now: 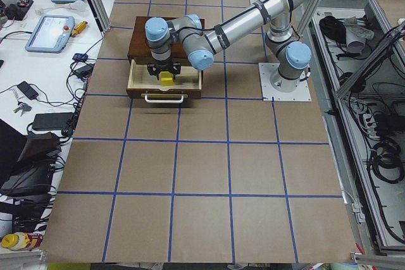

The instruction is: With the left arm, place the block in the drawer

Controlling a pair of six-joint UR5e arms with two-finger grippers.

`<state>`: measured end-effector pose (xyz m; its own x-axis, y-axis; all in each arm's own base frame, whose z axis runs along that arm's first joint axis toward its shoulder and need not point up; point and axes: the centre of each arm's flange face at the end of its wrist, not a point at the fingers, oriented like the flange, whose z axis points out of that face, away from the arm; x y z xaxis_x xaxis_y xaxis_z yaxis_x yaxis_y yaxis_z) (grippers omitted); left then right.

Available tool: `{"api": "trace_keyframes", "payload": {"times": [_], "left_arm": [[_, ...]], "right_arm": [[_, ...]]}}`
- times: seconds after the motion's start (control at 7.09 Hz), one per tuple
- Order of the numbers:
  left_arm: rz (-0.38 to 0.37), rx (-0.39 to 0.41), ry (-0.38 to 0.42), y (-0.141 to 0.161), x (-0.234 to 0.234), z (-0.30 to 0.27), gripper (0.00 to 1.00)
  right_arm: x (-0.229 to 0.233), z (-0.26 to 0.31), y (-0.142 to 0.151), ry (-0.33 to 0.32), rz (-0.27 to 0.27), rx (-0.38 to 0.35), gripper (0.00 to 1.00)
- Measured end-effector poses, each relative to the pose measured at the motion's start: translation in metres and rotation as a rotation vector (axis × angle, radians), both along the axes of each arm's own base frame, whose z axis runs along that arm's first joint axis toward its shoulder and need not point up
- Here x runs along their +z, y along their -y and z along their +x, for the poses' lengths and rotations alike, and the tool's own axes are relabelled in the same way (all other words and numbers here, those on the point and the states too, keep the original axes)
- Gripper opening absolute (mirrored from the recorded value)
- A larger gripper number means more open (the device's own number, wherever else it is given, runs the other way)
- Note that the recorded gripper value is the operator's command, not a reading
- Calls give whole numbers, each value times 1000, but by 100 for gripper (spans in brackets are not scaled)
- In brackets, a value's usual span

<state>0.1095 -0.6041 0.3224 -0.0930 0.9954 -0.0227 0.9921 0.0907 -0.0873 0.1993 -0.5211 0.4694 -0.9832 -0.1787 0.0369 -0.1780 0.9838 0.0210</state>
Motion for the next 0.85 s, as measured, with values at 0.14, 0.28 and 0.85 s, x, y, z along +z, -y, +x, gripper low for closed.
{"api": "trace_keyframes", "payload": {"times": [0.14, 0.28, 0.85], "left_arm": [[-30, 14, -14, -3, 18, -6, 100], [-48, 46, -25, -11, 43, -13, 100], [-16, 299, -42, -82, 140, -45, 100]], "right_arm": [[0, 0, 0, 0, 0, 0, 100], [0, 0, 0, 0, 0, 0, 100], [0, 0, 0, 0, 0, -1, 100]]}}
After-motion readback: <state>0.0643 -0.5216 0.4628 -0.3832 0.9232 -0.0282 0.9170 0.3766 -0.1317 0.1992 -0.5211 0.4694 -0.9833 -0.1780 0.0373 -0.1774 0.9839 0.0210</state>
